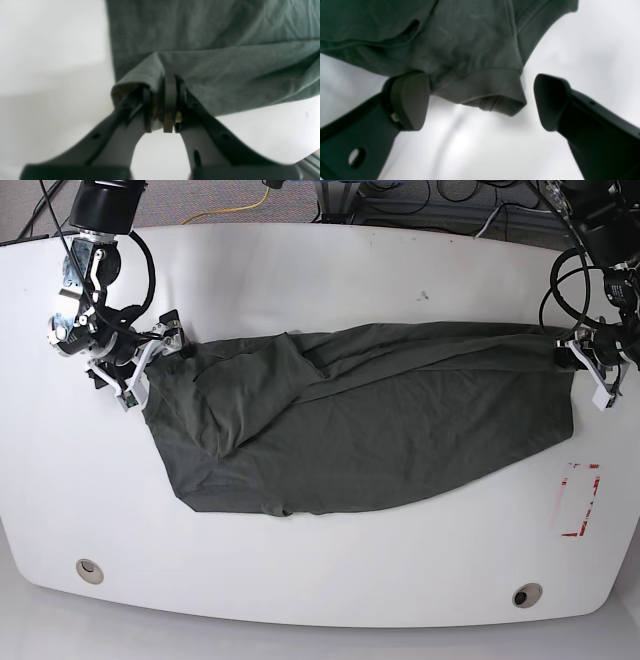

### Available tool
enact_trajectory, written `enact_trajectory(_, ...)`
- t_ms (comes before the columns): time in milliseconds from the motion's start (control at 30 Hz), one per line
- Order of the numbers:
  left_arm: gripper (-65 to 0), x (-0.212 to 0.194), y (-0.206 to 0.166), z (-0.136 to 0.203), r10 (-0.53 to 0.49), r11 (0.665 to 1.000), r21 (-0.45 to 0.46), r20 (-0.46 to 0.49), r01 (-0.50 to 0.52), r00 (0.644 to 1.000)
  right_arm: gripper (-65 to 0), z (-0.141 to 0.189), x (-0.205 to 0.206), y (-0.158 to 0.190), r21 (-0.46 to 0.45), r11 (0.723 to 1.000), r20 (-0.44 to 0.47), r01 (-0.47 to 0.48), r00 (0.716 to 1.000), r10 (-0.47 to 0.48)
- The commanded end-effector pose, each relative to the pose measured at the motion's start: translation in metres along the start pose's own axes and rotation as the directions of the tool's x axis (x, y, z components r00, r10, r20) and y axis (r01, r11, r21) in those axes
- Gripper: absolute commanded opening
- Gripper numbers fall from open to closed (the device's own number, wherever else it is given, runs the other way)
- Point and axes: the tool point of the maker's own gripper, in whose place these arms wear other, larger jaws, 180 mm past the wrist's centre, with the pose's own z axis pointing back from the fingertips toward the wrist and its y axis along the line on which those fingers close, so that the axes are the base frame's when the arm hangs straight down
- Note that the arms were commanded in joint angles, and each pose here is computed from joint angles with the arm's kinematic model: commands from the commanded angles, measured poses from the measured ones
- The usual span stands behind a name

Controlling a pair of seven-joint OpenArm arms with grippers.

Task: Layout the t-shirt on the table in an organized manner, then fold the t-shirt properly
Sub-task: 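Release and regrasp the shirt edge with the left gripper, then release the shirt with the left gripper and move it along the edge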

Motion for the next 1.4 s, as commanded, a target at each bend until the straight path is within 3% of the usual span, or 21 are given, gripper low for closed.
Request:
enact_trajectory(0,-62.4,0.018,0.006,0.012,-0.021,1.000,0.019,0.050,0.020,0.999,-3.0,0.008,0.019,-0.009,-0.019,1.000,0.052,-0.019,0.998,0.020)
enact_trajectory(567,-62.2,0.092,0.003,0.030,-0.033,0.999,0.017,0.220,0.030,0.975,-3.0,0.008,0.019,-0.009,-0.020,1.000,0.053,-0.020,0.998,0.021)
enact_trajectory(833,-61.8,0.104,-0.005,0.024,-0.015,1.000,-0.017,0.241,0.019,0.971,-3.0,0.008,0.019,-0.009,-0.019,1.000,0.052,-0.021,0.998,0.022)
enact_trajectory(1067,-50.7,0.101,0.001,0.015,0.078,0.996,-0.069,0.240,-0.064,0.968,-3.0,0.009,0.020,-0.009,-0.021,1.000,0.055,-0.022,0.998,0.023)
enact_trajectory(1200,-50.0,0.102,0.012,0.021,0.130,0.991,-0.073,0.280,-0.114,0.951,-3.0,0.009,0.020,-0.009,-0.021,1.000,0.055,-0.022,0.998,0.023)
enact_trajectory(1367,-50.0,0.103,0.011,0.020,0.124,0.992,-0.071,0.286,-0.108,0.950,-3.0,0.009,0.020,-0.009,-0.021,1.000,0.057,-0.021,0.998,0.022)
